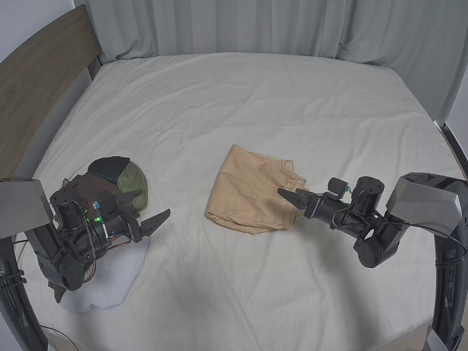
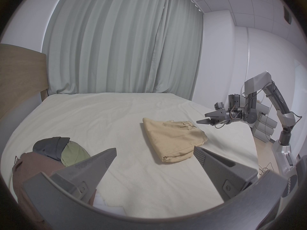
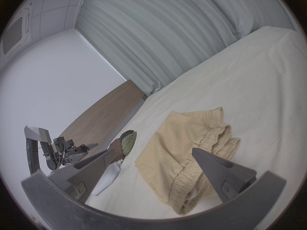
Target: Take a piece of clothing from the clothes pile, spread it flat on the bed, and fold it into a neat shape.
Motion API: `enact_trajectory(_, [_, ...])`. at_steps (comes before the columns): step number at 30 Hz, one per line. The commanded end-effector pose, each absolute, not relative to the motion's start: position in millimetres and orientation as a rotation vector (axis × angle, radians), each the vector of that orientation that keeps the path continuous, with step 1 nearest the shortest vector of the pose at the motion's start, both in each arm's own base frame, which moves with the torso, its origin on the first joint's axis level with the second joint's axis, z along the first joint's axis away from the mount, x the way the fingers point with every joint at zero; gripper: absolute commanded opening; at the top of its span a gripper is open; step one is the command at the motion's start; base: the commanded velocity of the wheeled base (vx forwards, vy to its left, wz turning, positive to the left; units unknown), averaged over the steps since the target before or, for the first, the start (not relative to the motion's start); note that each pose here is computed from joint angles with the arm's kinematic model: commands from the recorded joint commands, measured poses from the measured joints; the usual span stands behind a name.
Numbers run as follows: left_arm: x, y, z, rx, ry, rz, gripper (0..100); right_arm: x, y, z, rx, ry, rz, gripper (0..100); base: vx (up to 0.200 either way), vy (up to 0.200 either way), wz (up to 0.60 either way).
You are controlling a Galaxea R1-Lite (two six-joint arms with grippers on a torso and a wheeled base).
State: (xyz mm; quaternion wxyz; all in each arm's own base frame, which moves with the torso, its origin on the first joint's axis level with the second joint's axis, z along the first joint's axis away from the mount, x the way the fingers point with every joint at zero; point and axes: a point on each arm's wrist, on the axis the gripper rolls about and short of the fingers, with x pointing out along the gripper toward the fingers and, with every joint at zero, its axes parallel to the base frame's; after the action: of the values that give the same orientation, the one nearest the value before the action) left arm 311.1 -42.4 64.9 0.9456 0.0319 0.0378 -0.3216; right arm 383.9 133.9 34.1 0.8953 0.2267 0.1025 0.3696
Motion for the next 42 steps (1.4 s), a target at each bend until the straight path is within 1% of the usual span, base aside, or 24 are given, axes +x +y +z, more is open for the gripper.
enact_trajectory(1, [311,-43,65,0.066,0.074,-0.656,100,384,146,26,0.469,0.228,0.791,100,0.0,0.0,0.0])
enact_trajectory(2, [311,-43,65,0.066,0.074,-0.656,100,386,157,13,0.468,0.241,0.811,100,0.0,0.0,0.0])
enact_trajectory(7, [311,-42,64,0.065,0.077,-0.654,100,388,167,5,0.468,0.259,0.827,100,0.0,0.0,0.0])
enact_trajectory(17, [311,-42,63,0.064,0.082,-0.654,100,396,159,-37,0.471,0.315,0.782,100,0.0,0.0,0.0])
enact_trajectory(29, [310,-42,63,0.063,0.085,-0.656,100,397,160,-38,0.47,0.292,0.782,100,0.0,0.0,0.0])
enact_trajectory(32, [309,-42,64,0.062,0.082,-0.657,100,395,162,-31,0.468,0.271,0.794,100,0.0,0.0,0.0])
enact_trajectory(37, [304,-45,75,0.063,0.055,-0.67,100,384,162,34,0.461,0.152,0.826,100,0.0,0.0,0.0])
enact_trajectory(38, [304,-45,76,0.063,0.052,-0.671,100,382,161,40,0.461,0.139,0.829,100,0.0,0.0,0.0])
enact_trajectory(39, [300,-48,80,0.056,0.046,-0.68,100,375,159,61,0.459,0.105,0.837,100,0.0,0.0,0.0])
enact_trajectory(40, [298,-50,83,0.055,0.039,-0.689,100,370,157,71,0.453,0.087,0.839,100,0.0,0.0,0.0])
enact_trajectory(41, [298,-50,83,0.055,0.039,-0.689,100,370,157,71,0.453,0.087,0.839,100,0.0,0.0,0.0])
enact_trajectory(42, [290,-56,88,0.053,0.031,-0.712,100,357,152,90,0.406,0.042,0.843,100,0.0,0.0,0.0])
